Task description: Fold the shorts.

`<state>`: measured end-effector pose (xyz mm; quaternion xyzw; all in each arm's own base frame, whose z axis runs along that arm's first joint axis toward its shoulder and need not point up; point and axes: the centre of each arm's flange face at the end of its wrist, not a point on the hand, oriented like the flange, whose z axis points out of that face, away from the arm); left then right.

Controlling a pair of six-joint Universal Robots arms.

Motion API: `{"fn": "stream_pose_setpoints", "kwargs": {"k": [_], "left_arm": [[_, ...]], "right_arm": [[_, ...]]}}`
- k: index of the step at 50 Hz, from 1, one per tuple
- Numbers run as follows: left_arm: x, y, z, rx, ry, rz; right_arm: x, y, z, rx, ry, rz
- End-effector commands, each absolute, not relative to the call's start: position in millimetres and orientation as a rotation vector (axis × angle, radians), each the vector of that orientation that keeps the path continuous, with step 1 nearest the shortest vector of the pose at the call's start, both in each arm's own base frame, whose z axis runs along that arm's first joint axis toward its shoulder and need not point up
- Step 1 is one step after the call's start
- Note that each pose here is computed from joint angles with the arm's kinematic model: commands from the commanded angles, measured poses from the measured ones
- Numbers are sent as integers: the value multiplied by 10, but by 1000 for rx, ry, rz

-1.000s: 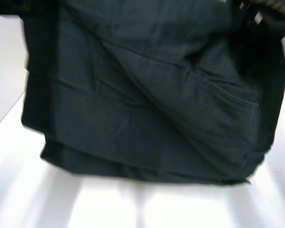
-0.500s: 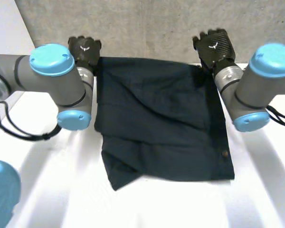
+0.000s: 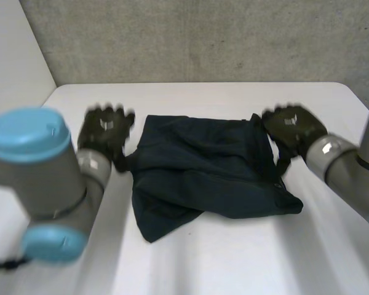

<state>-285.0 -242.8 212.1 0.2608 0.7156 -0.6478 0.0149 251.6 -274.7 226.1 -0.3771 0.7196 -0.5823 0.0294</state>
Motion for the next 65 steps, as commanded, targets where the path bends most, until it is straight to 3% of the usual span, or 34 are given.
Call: {"fn": "stream_pose_setpoints", "kwargs": {"k": [1, 6, 18, 34, 51, 57, 65], "left_arm": [[-2732, -1571, 1700, 921, 2575, -1729], [-2716, -1392, 1578, 878, 2712, -1635], [-2843, -1620, 1262, 828, 2747, -1555], [-3047, -1841, 1330, 798, 2706, -1711], [-3172, -1988, 1152, 805, 2708, -1685], [-3160, -2034, 1386, 772, 2681, -1767], [-2793, -2010, 2216, 784, 2456, -1968]], "right_arm": [[2208, -2388, 1963, -1152, 2335, -1520], [2072, -2399, 1754, -1102, 2358, -1542], [2099, -2576, 1317, -1081, 2347, -1574], [2081, -2581, 1310, -1070, 2357, -1579], [2073, -2609, 1338, -1069, 2362, -1596], [2086, -2673, 1593, -1102, 2316, -1694], [2085, -2559, 2205, -1210, 2279, -1741]]}}
